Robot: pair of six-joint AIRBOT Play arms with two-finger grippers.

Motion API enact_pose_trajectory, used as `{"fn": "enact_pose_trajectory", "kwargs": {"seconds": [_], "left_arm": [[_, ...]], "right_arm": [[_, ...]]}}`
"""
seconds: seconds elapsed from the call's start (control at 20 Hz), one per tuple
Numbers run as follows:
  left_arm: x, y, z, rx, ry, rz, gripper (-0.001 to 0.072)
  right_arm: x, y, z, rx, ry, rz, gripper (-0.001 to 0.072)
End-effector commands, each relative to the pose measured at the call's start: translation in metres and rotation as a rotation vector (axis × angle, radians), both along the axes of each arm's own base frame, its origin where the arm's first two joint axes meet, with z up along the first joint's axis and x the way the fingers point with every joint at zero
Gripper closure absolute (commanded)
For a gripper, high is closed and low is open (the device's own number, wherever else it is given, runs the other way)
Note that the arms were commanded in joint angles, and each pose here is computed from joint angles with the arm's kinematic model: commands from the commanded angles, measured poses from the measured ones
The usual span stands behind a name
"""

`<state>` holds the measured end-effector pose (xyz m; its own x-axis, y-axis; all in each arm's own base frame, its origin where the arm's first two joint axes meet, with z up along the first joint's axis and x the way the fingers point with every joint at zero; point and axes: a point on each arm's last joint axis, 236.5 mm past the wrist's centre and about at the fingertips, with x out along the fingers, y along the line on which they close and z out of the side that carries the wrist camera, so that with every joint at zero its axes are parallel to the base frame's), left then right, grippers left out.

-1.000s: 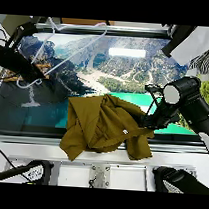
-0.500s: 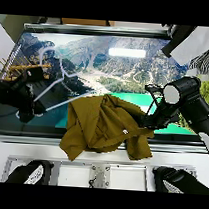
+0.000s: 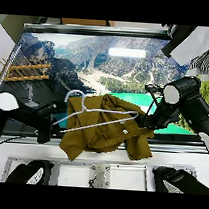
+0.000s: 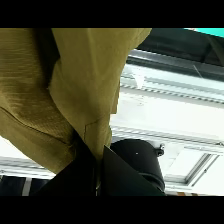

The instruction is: Fold the clothes and pants, and hang the long-sleeved shirts on hangers.

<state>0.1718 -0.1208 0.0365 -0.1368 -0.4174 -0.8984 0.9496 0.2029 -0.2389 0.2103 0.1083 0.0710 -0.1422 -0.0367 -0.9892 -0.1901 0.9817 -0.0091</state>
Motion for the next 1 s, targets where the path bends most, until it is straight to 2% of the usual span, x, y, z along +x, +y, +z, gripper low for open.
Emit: {"fn": "enact_pose_trajectory", "kwargs": {"seconds": [0.0, 0.2, 0.4, 0.65, 0.95], "left_arm": [[0.012, -0.026, -0.023, 0.002, -0.014, -0.072, 0.0697], [0.043, -0.035, -0.025, 0.004, -0.006, -0.068, 0.0698], [0.054, -0.04, -0.028, 0.001, 0.019, -0.116, 0.0699], [0.055, -0.064, -0.017, -0.101, -0.009, -0.162, 0.0698], [0.068, -0.069, -0.017, -0.117, -0.058, -0.135, 0.0698]], "right_arm": [[0.0, 0.0, 0.0, 0.001, -0.001, 0.001, 0.0695], [0.0, 0.0, 0.0, 0.003, 0.0, 0.019, 0.0695], [0.01, 0.002, 0.016, 0.037, -0.045, 0.181, 0.0695], [0.054, -0.02, 0.06, -0.067, -0.248, 0.142, 0.0696], [0.071, 0.0, 0.082, -0.007, -0.308, 0.16, 0.0696]]}}
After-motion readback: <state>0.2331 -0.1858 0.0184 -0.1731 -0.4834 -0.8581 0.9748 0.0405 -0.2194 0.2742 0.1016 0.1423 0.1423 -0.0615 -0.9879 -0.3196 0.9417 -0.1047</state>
